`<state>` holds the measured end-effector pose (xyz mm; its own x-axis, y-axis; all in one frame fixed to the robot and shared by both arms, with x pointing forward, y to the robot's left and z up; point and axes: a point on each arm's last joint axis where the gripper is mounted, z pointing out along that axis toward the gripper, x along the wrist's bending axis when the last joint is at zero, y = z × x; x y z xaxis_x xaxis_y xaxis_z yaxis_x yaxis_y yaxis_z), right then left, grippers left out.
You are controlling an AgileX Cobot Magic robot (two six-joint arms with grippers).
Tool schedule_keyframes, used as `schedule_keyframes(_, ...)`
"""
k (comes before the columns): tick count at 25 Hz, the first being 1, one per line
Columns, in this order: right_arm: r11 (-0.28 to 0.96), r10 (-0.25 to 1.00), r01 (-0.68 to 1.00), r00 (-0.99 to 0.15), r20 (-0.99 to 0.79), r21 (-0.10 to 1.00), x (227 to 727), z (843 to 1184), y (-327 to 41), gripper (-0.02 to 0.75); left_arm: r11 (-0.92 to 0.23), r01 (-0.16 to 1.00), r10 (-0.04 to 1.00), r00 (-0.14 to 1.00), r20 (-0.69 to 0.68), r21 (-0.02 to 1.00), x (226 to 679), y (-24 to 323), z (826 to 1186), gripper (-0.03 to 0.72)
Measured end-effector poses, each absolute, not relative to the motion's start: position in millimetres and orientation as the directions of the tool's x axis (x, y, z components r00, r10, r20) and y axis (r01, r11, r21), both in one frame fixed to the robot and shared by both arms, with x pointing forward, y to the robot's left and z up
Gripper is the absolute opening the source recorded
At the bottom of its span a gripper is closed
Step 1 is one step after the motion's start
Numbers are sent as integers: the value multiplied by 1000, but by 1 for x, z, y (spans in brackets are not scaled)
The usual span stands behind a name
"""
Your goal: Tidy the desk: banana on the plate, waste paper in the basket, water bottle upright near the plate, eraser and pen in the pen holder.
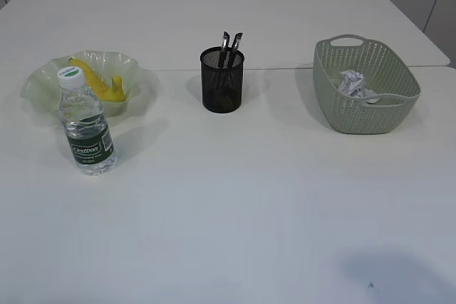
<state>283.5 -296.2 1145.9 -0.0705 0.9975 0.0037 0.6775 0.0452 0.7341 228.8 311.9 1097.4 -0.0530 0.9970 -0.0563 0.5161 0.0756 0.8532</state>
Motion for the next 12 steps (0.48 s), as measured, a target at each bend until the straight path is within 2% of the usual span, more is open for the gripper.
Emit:
schedule_keyframes(8,32,998,555,-63,4,831,241,1149,-302,391,47,451,998,5,-56,891,201,311,1090,430)
schedule_keyframes(12,24,998,483,-60,5,875,218,1148,-305,391,30,467,998,38,-53,884,202,308,1086,430)
